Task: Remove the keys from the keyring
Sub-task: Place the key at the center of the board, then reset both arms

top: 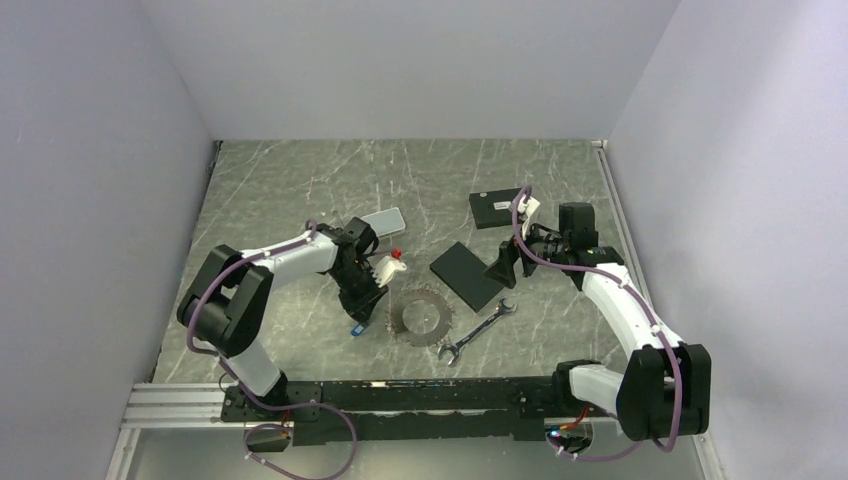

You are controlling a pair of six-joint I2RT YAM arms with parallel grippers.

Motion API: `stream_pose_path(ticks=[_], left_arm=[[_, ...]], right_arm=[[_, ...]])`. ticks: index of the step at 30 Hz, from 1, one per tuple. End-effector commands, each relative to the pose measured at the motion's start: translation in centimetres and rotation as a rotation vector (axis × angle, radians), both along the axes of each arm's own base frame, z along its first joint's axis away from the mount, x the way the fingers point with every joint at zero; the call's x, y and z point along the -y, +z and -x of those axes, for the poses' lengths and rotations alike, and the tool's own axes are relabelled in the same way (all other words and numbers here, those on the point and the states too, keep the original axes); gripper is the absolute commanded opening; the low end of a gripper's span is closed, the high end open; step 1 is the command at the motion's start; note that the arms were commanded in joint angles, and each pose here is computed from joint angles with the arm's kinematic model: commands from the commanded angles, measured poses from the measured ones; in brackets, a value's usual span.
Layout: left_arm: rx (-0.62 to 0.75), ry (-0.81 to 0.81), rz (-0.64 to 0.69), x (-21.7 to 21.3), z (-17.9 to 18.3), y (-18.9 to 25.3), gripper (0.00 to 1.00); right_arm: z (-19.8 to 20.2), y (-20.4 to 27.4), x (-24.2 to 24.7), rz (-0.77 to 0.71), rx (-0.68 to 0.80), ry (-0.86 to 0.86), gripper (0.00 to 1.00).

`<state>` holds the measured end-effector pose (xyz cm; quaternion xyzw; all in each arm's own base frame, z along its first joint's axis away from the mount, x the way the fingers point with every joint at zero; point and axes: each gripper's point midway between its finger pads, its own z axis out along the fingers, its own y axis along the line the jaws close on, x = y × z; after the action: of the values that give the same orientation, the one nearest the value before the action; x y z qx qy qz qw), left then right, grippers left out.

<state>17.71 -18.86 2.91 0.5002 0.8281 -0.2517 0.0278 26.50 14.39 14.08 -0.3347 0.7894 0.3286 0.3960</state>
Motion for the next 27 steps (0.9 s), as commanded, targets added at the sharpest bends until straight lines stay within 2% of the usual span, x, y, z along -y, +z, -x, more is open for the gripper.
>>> stream_pose_path(ticks=[1, 6, 10, 12, 15, 18, 21, 27], left_arm=[[0.059, 0.017, -0.031, -0.1, -1.7, -0.3, 0.25], [0.083, 0.022, -0.029, -0.3, -1.7, 0.8, 0.48], [0.113, 0.035, -0.011, -0.4, -2.1, 2.7, 0.61], [0.138, 0.045, 0.005, -0.5, -2.5, 4.0, 0.73], [0.157, 0.099, 0.038, -1.1, -3.2, 6.4, 0.98], [0.161, 0.193, 0.143, -1.8, -4.5, 10.0, 0.99], [0.191, 0.331, 0.21, -3.8, -7.0, 13.2, 1.0], [0.267, 0.571, 0.238, -9.2, -11.7, 16.3, 0.99]], right_arm=[[-0.6, 0.5, 0.1, 0.005, 0.068, 0.012, 1.0], [-0.5, 0.3, 0.2, 0.013, 0.072, 0.018, 1.0], [-0.5, 0.4, 0.4, 0.026, 0.086, 0.012, 1.0], [-0.4, 0.7, 0.6, 0.031, 0.098, 0.007, 1.0], [-0.5, 1.4, 0.9, 0.043, 0.12, -0.001, 1.0], [-1.1, 2.7, 1.6, 0.064, 0.168, -0.051, 1.0], [-2.3, 3.5, 2.7, 0.088, 0.157, -0.151, 1.0], [-5.2, 5.4, 6.9, 0.125, 0.208, -0.302, 1.0]])
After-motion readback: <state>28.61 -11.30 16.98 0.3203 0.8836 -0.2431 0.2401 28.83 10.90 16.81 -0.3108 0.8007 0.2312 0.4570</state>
